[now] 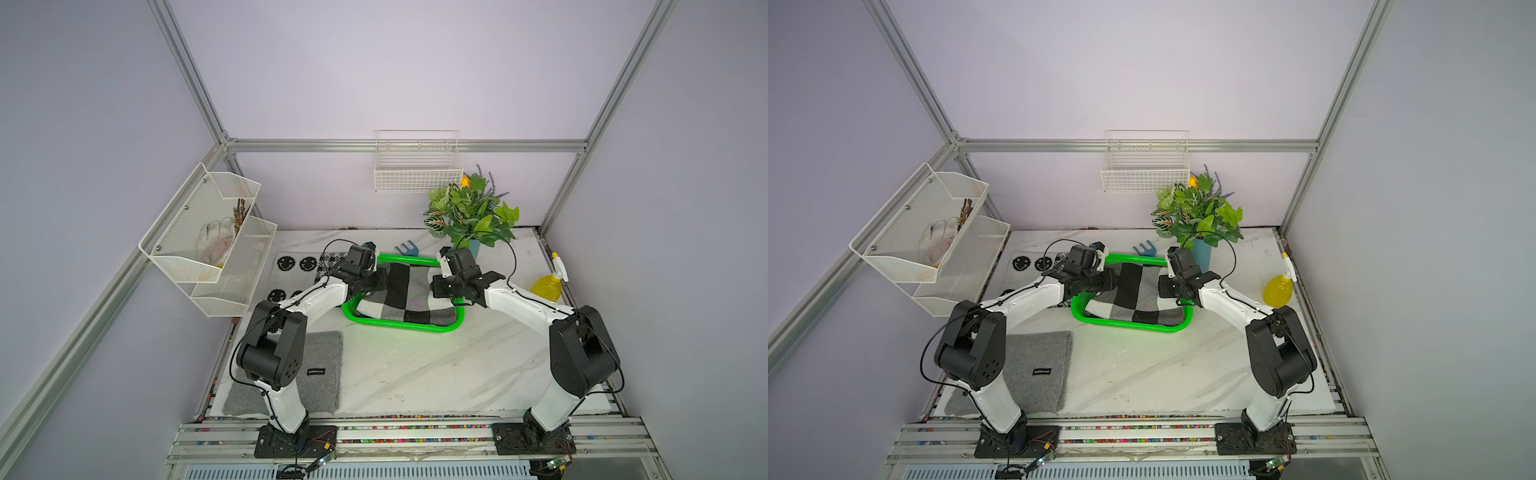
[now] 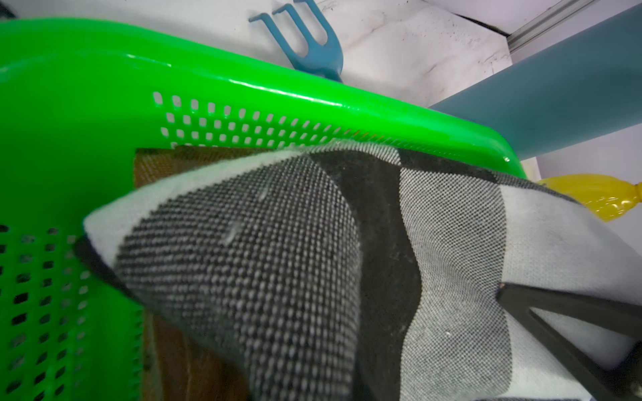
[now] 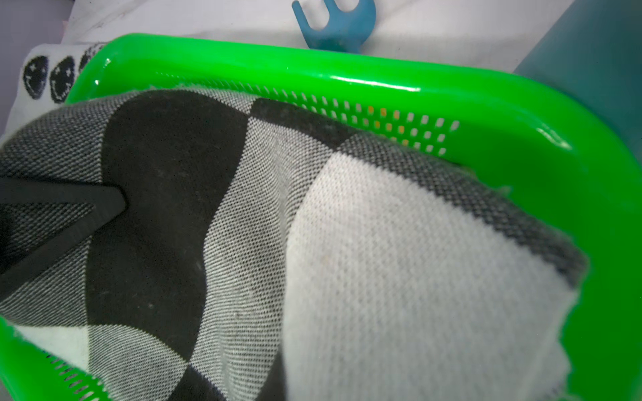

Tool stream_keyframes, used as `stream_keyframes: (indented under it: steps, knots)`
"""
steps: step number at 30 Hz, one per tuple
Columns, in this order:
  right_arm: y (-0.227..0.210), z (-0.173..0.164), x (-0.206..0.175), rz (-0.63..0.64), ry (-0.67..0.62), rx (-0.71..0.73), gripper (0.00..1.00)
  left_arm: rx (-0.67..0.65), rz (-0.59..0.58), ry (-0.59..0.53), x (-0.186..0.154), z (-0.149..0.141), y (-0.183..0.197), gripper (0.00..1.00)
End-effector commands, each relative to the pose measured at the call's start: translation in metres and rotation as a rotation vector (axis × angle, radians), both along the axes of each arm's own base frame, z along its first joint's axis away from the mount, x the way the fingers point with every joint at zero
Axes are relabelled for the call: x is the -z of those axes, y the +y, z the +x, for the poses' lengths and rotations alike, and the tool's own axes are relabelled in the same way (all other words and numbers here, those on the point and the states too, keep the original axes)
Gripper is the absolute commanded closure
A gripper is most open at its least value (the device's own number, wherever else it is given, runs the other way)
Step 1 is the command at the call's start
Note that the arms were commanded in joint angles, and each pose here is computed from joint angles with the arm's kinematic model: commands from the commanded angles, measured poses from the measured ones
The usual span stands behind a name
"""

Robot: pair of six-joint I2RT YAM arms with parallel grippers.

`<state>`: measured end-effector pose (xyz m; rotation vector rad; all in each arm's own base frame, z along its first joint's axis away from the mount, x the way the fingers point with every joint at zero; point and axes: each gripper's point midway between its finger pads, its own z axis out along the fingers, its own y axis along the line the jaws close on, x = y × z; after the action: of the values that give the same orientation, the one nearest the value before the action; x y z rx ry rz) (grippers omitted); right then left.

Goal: Put the folded scarf in the basket
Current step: Place the scarf in the basket.

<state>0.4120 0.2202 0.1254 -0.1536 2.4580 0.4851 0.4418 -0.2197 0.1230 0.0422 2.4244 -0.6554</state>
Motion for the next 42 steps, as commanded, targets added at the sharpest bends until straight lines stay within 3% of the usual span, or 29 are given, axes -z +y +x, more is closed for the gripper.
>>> stream_keyframes:
  steps: [1,5,7,10,12,14,15,18,25,30,35,39,42]
  knots:
    - [-0.005,0.009,-0.002,-0.031,-0.024,0.017,1.0,-0.012,0.0,-0.082,-0.012,0.02,0.004,0.96]
    - [-0.008,0.008,0.016,-0.066,0.012,0.021,1.0,-0.023,0.041,-0.064,0.003,0.023,0.011,0.95]
    - [-0.012,0.008,0.021,-0.09,0.025,0.03,0.88,-0.025,0.047,-0.054,0.006,0.024,0.012,0.87]
    - [-0.015,0.008,0.021,-0.107,0.019,0.037,0.86,-0.024,0.046,-0.05,0.005,0.022,0.012,0.84]
    - [-0.016,0.008,0.019,-0.114,0.013,0.04,0.74,-0.027,0.053,-0.052,0.004,0.021,0.014,0.77]
    - [-0.019,0.006,0.017,-0.127,0.01,0.044,0.72,-0.029,0.06,-0.047,0.004,0.019,0.015,0.63]
    - [-0.02,0.005,0.016,-0.134,0.008,0.047,0.71,-0.032,0.063,-0.049,0.004,0.018,0.016,0.61]
    - [-0.023,0.002,0.011,-0.152,-0.002,0.053,0.61,-0.041,0.084,-0.044,0.007,0.016,0.02,0.59]
    - [-0.041,-0.01,-0.024,-0.269,-0.085,0.098,0.53,-0.086,0.158,-0.123,-0.032,0.01,0.039,0.56]
    - [-0.032,-0.019,-0.044,-0.221,-0.149,0.069,0.53,-0.118,0.204,-0.16,-0.054,0.006,0.052,0.52]
    - [-0.003,-0.019,-0.035,-0.176,-0.144,-0.006,0.57,-0.005,0.035,-0.238,-0.067,0.004,0.006,0.52]
    - [0.009,-0.014,-0.018,-0.173,-0.122,-0.033,0.61,-0.087,0.135,-0.297,-0.078,-0.003,0.013,0.52]
    - [0.012,0.001,-0.007,-0.185,-0.132,-0.007,0.69,-0.007,0.02,-0.334,-0.075,0.002,-0.01,0.52]
